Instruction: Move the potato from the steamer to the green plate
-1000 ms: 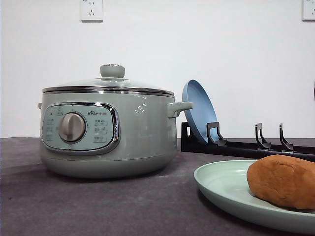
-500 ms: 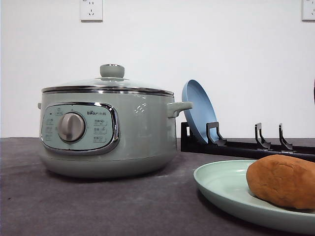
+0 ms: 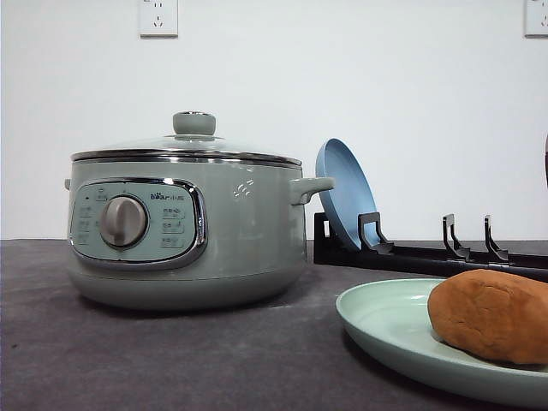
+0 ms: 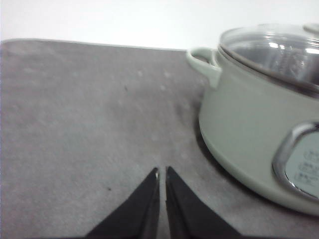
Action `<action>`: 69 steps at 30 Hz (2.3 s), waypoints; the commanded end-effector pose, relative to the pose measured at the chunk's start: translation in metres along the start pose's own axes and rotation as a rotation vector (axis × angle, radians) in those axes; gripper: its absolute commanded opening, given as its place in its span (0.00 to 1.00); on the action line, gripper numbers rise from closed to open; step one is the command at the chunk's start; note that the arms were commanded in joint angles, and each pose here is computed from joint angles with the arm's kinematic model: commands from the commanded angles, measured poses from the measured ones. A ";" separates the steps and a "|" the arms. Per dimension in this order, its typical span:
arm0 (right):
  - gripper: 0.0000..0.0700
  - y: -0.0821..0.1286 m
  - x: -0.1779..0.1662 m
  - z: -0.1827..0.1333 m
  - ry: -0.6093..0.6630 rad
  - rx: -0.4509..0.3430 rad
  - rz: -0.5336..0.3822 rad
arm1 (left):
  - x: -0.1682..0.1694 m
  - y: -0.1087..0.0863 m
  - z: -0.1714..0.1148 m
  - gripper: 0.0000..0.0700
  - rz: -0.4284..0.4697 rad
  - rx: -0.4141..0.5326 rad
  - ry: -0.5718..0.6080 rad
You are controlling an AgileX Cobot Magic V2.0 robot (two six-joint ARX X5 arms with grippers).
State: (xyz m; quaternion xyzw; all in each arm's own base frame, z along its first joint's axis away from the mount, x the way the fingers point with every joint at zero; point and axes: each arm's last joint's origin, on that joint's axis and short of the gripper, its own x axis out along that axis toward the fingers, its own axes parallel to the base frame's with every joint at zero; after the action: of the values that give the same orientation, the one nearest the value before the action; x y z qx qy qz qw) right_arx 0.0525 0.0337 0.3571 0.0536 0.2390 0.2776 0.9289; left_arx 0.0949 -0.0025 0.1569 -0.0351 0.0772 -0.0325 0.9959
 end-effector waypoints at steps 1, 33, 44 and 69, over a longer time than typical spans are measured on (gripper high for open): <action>0.04 0.001 -0.001 0.002 -0.015 0.002 0.007 | 0.002 0.001 -0.008 0.04 0.026 0.002 0.027; 0.04 0.001 -0.001 0.003 -0.015 0.002 0.007 | 0.002 0.003 -0.008 0.04 0.085 0.005 0.023; 0.04 -0.019 0.004 -0.017 -0.187 0.038 -0.197 | 0.002 0.003 -0.007 0.04 0.085 0.005 0.023; 0.04 -0.098 0.099 -0.163 -0.334 -0.038 -0.496 | 0.002 0.003 -0.007 0.04 0.086 0.005 0.023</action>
State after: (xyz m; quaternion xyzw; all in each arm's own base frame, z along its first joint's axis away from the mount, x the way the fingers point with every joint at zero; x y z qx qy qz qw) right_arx 0.0956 -0.0001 0.1530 0.0287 0.0806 0.0339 0.9958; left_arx 0.0948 -0.0005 0.1565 -0.0317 0.0774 0.0075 0.9965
